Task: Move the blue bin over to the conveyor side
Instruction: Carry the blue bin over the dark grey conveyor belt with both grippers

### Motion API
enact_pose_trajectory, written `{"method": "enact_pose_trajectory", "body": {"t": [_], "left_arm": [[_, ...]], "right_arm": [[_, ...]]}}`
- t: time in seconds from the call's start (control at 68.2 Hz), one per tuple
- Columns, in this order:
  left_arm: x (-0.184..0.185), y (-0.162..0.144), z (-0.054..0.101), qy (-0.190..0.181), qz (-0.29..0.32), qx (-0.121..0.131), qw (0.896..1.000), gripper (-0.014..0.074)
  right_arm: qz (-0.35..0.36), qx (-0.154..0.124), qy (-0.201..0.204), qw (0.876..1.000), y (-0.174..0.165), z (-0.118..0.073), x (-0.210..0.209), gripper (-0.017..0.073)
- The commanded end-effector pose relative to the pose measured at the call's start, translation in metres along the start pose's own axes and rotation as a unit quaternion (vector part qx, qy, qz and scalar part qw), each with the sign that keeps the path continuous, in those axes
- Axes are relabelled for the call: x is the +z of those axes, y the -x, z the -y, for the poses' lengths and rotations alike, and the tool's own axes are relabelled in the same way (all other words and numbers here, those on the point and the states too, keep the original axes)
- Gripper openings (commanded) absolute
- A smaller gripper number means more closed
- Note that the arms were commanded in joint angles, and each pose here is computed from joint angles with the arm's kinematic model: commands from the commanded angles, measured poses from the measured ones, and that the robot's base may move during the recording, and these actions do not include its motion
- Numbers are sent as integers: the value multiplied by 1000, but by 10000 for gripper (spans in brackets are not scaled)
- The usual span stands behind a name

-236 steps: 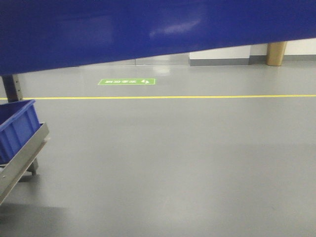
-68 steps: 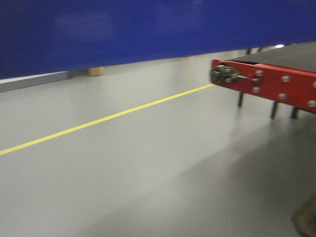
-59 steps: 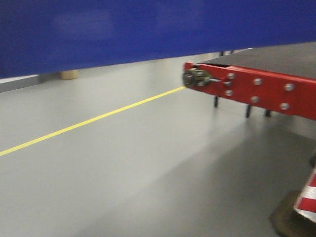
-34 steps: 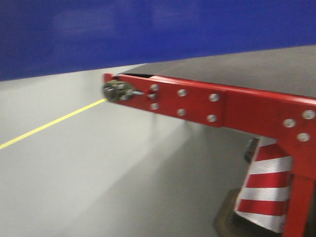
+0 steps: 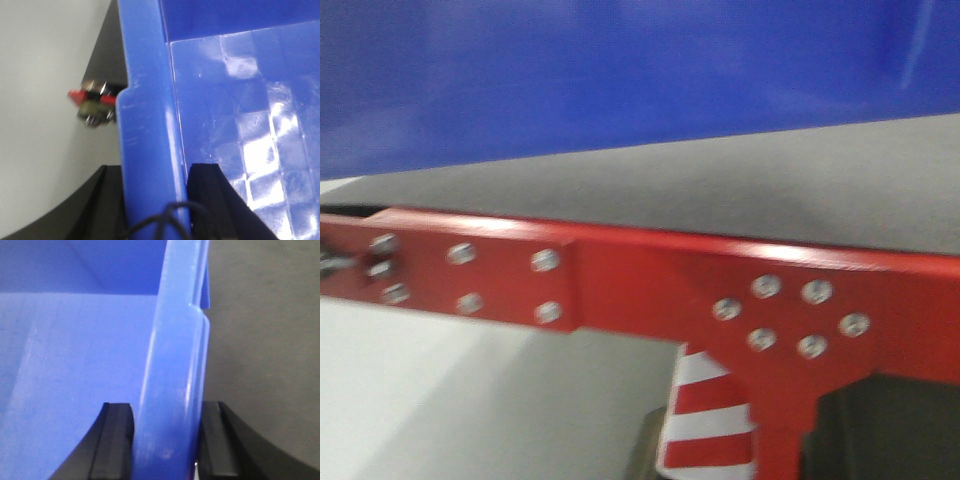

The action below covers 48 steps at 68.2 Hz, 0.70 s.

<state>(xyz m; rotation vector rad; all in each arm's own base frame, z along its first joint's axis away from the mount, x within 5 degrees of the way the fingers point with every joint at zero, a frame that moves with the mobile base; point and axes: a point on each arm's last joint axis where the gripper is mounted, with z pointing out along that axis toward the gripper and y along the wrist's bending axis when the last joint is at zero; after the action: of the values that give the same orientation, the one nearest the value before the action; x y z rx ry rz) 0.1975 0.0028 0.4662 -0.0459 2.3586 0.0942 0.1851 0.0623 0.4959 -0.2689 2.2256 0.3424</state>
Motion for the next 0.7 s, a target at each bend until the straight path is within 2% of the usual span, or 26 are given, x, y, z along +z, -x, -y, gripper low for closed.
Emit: {"method": "enact_pose_trajectory", "body": {"t": [0.0,0.308,0.689], "left_arm": [[-13,5,-25,123,43,36,991,-17],[-14,14,-24,120,89,43,988,-17],[-17,27,-22,114,166,53,978,-17]], "right_arm": [[68,-39,-83,993,9,15,-18,-69],[68,-39,-83,993,9,15,-18,-69],[68,-39,-83,993,9,15,-18,-69]]}}
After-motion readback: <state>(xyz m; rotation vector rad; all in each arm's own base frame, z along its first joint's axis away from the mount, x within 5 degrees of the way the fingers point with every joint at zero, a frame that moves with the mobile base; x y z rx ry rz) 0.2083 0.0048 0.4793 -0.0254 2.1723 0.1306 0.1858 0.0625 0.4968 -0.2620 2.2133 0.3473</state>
